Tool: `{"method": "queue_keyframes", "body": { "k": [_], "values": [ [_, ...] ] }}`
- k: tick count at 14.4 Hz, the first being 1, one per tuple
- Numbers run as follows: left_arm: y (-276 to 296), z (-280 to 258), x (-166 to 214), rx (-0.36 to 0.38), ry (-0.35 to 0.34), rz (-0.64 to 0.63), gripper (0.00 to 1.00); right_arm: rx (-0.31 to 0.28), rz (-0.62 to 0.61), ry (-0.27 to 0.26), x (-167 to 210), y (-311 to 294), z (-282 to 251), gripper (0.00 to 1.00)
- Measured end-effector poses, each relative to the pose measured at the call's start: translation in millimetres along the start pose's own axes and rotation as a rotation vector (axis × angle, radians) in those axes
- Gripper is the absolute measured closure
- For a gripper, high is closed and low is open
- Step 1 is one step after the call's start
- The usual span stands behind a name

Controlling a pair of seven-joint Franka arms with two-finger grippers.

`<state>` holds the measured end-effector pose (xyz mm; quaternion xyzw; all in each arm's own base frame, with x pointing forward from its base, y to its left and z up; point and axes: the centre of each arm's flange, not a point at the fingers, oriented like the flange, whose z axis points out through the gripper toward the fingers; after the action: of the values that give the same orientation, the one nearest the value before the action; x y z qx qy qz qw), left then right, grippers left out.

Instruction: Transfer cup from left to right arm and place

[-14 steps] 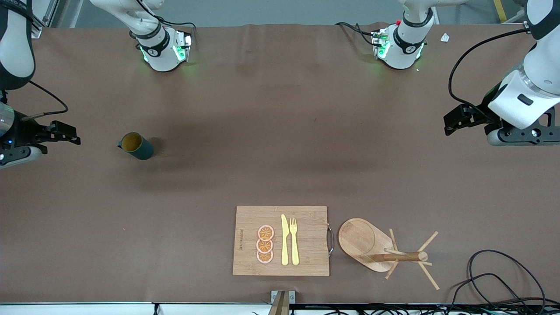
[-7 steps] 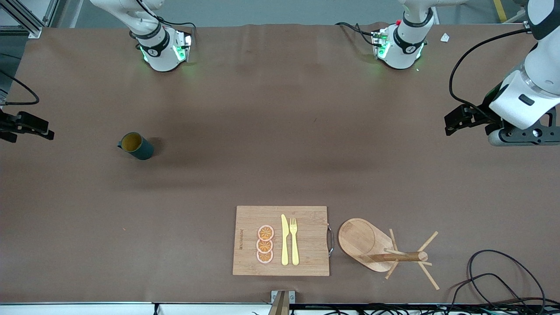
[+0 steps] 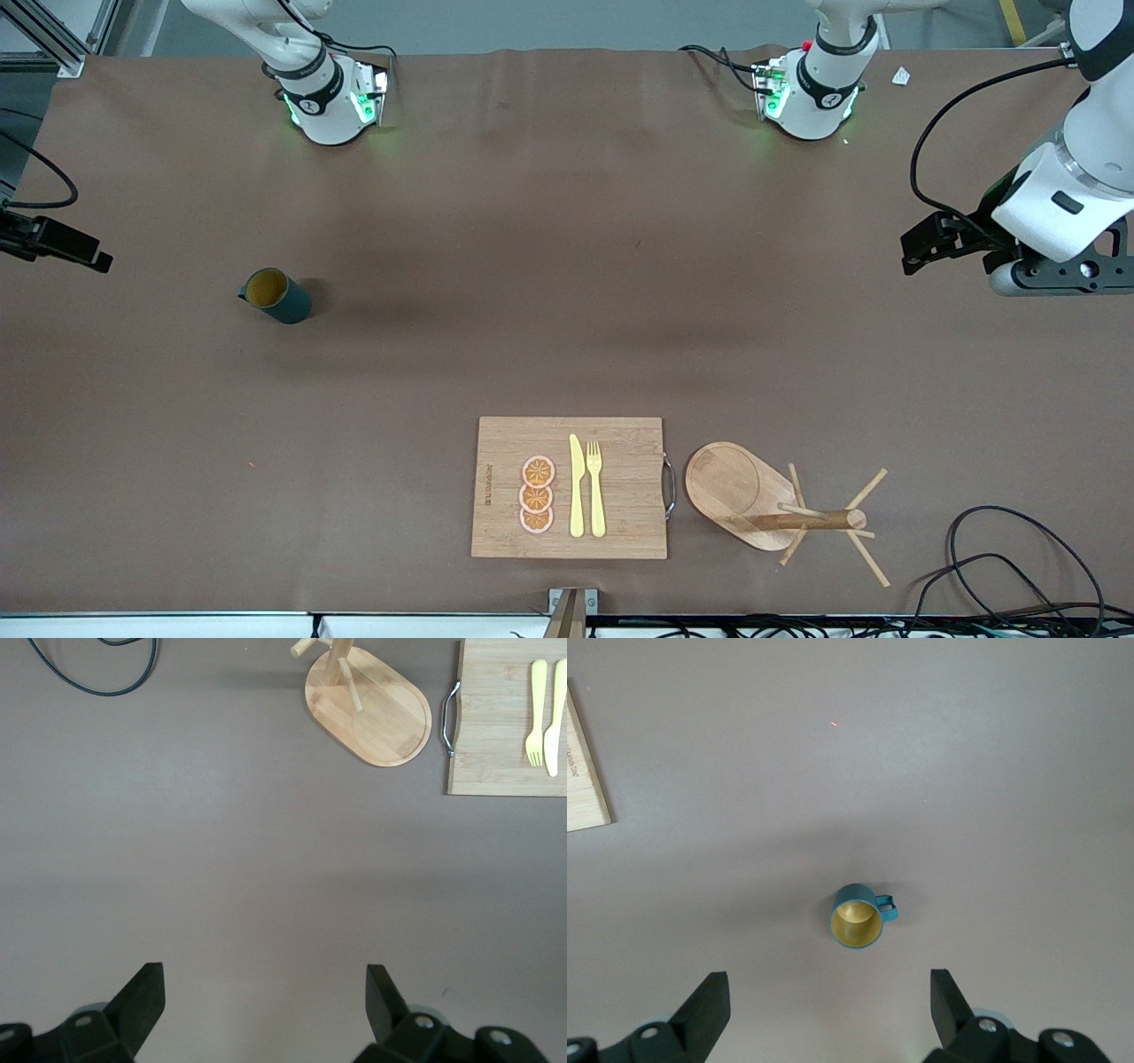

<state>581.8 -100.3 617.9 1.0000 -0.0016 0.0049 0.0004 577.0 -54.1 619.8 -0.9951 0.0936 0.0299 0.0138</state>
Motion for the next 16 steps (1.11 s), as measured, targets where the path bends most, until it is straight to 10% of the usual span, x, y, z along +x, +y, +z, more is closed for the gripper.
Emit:
{"method": "queue_keyframes", "body": {
  "k": [16],
  "values": [
    [1,-4,-6,0.005,-0.014,0.003,0.00,0.003,-0.045,0.104,1,-26,-3,0.00]
  ]
}}
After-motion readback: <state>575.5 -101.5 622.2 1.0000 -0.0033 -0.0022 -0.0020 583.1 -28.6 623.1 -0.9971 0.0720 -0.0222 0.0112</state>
